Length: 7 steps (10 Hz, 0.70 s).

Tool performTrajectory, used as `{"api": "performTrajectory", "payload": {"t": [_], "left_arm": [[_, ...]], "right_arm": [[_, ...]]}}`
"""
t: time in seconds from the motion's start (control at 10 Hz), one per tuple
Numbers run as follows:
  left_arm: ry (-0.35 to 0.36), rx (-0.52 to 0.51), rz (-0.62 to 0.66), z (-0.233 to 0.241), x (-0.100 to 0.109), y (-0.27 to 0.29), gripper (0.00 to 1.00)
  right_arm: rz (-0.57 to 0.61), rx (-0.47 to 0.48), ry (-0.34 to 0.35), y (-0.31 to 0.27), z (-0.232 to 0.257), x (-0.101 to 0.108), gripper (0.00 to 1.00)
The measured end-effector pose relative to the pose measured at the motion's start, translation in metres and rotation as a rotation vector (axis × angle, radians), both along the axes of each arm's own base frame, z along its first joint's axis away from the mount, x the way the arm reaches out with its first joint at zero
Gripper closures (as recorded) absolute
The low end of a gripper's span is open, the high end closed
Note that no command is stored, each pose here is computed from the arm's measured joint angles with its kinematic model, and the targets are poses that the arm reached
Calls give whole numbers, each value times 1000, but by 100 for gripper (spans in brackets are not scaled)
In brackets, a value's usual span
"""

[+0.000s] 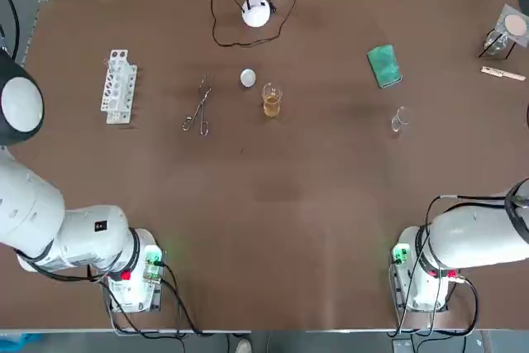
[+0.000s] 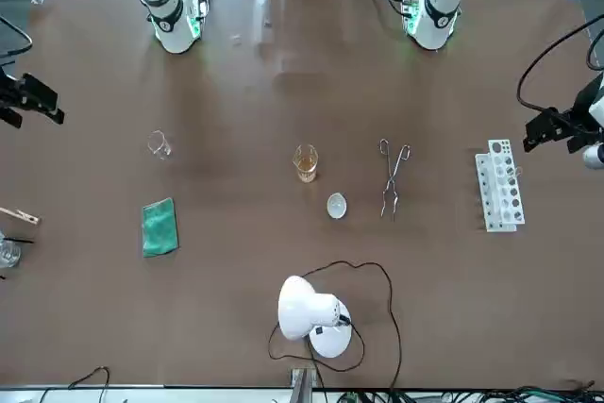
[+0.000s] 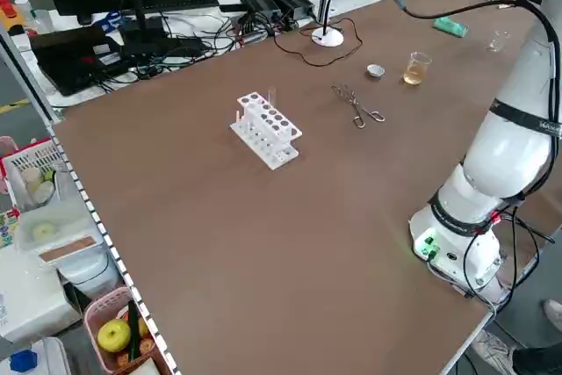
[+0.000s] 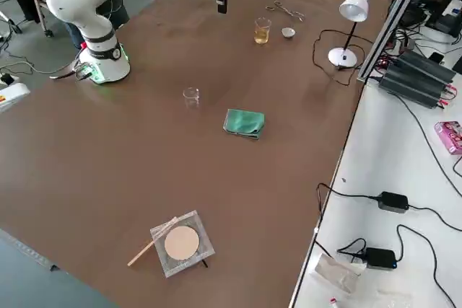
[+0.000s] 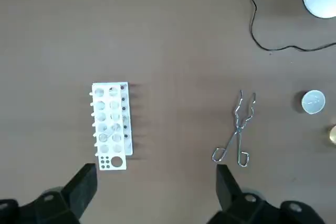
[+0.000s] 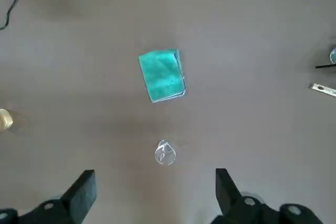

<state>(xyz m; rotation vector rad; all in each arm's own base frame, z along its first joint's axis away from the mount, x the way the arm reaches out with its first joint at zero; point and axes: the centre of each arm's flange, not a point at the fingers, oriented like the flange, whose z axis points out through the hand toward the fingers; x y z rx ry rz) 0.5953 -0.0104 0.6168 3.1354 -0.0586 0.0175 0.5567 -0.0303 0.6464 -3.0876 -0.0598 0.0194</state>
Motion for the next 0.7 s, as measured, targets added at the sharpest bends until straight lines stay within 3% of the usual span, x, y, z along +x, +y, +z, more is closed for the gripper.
{"api": "performTrajectory", "payload": {"t": [0.7], "left_arm": [[0,0,0,0,0,0,0]], "right_arm": [[-36,-2,40,10,-13,0,0]]}}
